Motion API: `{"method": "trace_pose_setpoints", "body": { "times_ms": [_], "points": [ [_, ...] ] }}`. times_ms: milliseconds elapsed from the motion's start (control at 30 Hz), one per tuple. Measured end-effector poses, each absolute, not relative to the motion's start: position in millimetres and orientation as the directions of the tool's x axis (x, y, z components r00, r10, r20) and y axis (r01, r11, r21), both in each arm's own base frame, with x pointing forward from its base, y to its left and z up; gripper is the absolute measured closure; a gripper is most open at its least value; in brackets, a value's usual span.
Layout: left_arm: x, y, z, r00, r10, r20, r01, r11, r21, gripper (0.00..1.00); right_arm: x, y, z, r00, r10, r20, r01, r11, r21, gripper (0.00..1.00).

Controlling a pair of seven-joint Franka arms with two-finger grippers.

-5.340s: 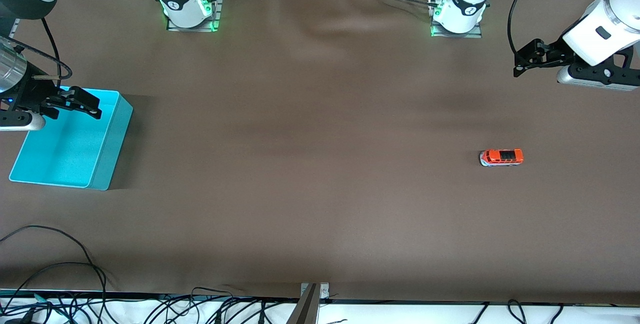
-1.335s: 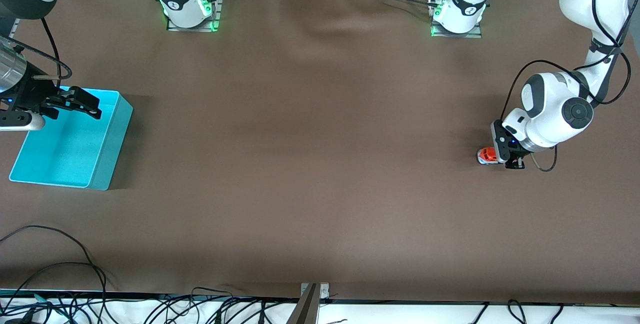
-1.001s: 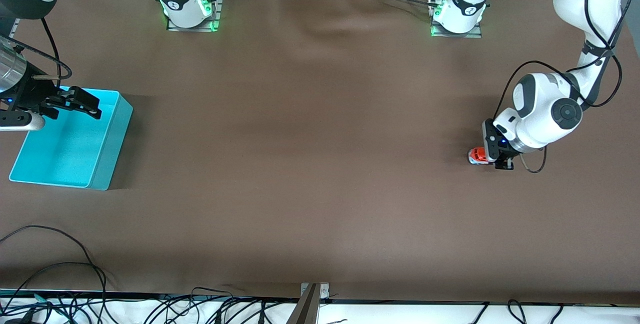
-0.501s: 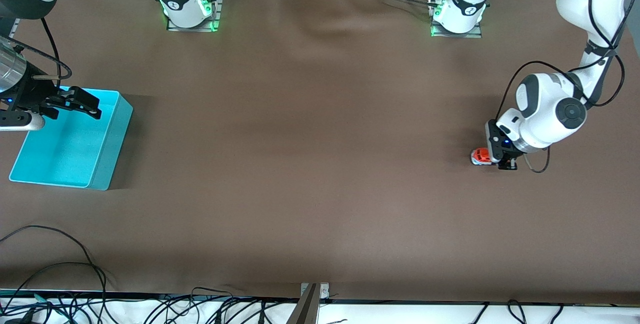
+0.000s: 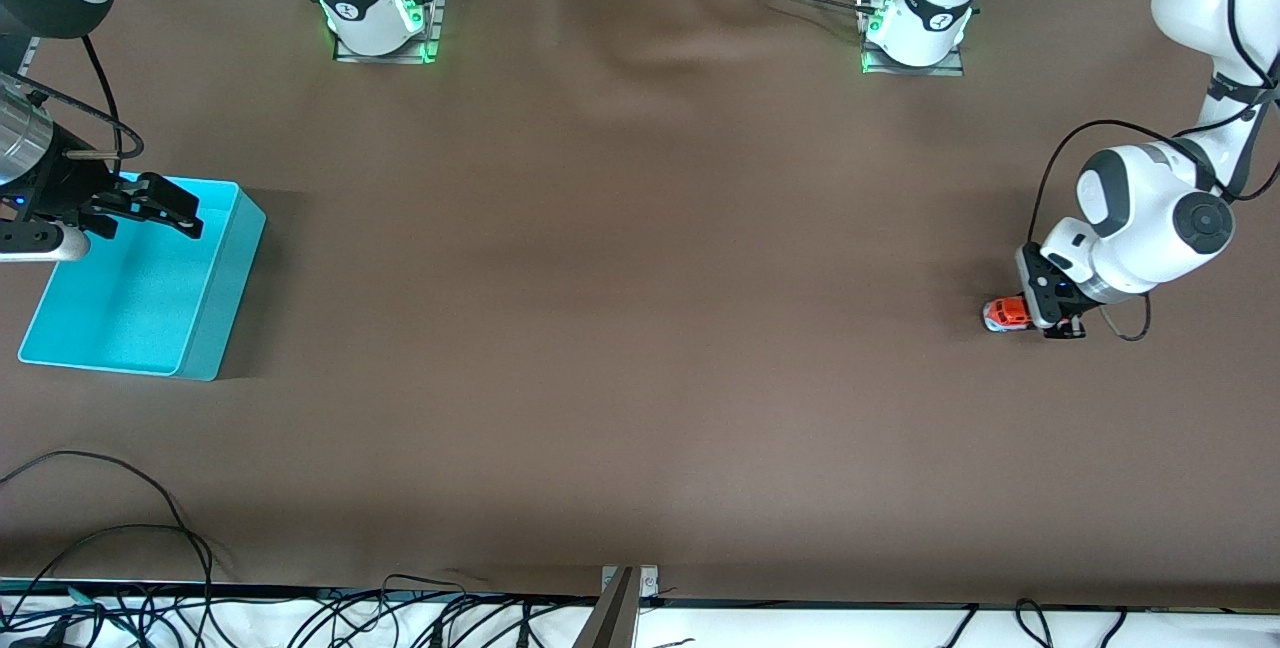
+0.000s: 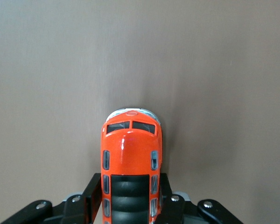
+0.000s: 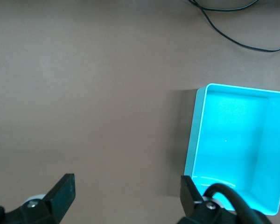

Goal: Wind up bus and store in blue box

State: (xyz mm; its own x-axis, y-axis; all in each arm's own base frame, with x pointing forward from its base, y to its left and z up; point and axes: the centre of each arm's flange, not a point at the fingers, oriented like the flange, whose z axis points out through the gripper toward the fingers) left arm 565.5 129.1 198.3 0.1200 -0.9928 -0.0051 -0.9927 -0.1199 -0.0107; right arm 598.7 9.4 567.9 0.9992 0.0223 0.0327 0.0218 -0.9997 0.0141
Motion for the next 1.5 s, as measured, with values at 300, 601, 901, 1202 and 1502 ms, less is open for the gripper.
{"method": "trace_pose_setpoints", "body": {
  "times_ms": [300,601,901,1202,1502],
  "points": [
    [560,166,199,0.112,-0.994,-0.006,-0.994,-0.112,-0.016,0.48,599,9,568,0.999,0.022,0.033,0.022,-1.000,0.014,0.00],
    [556,191,199,0.110,-0.994,-0.008,-0.994,-0.110,-0.021,0.48,599,9,568,0.999,0.022,0.033,0.022,-1.000,0.014,0.00],
    [554,214,199,0.092,-0.996,-0.010,-0.995,-0.092,-0.026,0.48,599,9,568,0.999,0.022,0.033,0.022,-1.000,0.014,0.00],
    [552,237,199,0.082,-0.997,-0.012,-0.996,-0.081,-0.032,0.48,599,9,568,0.999,0.022,0.033,0.022,-1.000,0.014,0.00],
    [551,250,199,0.076,-0.997,-0.014,-0.997,-0.075,-0.036,0.48,599,9,568,0.999,0.022,0.033,0.022,-1.000,0.014,0.00]
  ]
}}
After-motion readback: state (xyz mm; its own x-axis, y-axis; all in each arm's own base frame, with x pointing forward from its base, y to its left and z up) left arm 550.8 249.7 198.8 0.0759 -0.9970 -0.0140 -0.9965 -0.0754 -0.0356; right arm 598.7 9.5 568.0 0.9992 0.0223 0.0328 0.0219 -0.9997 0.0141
